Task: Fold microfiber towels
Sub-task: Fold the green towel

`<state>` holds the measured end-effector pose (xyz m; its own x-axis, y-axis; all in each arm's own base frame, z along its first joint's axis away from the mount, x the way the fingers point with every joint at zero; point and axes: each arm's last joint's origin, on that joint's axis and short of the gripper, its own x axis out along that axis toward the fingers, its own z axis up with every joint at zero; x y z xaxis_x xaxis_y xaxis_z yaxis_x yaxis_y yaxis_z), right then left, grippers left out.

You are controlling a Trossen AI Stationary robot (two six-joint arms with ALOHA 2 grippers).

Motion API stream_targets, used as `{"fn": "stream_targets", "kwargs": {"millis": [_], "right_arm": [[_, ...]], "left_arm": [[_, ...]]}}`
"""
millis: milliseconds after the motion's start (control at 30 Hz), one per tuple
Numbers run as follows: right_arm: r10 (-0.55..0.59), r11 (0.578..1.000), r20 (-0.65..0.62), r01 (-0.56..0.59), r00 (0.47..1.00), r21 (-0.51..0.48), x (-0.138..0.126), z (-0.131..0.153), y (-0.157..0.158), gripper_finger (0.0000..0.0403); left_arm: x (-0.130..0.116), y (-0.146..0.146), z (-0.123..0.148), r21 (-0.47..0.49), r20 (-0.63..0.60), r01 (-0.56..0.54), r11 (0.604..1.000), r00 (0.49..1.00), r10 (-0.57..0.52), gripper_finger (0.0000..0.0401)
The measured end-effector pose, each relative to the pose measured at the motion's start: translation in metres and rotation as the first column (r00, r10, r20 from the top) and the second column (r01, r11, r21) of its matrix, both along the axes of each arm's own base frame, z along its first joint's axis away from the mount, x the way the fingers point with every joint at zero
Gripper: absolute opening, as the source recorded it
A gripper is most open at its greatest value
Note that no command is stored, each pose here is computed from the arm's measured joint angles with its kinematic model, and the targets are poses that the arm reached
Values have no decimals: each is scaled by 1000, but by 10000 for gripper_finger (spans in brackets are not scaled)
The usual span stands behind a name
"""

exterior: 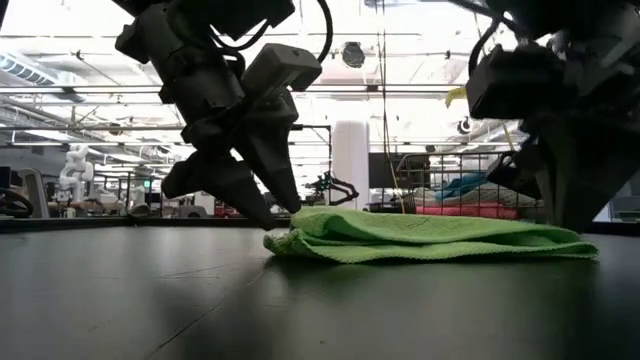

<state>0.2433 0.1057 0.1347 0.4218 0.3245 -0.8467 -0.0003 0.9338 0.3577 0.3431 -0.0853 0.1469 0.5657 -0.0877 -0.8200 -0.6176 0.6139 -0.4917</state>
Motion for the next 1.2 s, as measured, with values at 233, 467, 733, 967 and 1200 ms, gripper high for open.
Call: {"fn": "stream_targets", "kwargs": {"millis": [233, 467, 733, 967, 1200], "right_arm": [[-14, 998, 154, 5, 988, 61, 2, 28, -1, 0], [-49, 995, 245, 67, 968, -68, 3, 38, -16, 0], [-98, 984, 174, 121, 980, -127, 12, 17, -27, 0], [-97, 978, 106, 115, 990, -176, 15, -1, -35, 0], [-100, 967, 83, 117, 992, -227, 16, -1, -54, 0]], "left_arm": [[5, -1, 11, -42, 92, -20, 999, 995, 23, 152], [6, 2, 21, 27, 157, -61, 998, 986, 56, 152], [9, 8, 5, 36, 105, -110, 993, 989, 106, 152], [5, 10, -14, 61, -13, -128, 990, 992, 129, 152], [5, 22, -19, 63, -64, -126, 990, 989, 130, 152]]}}
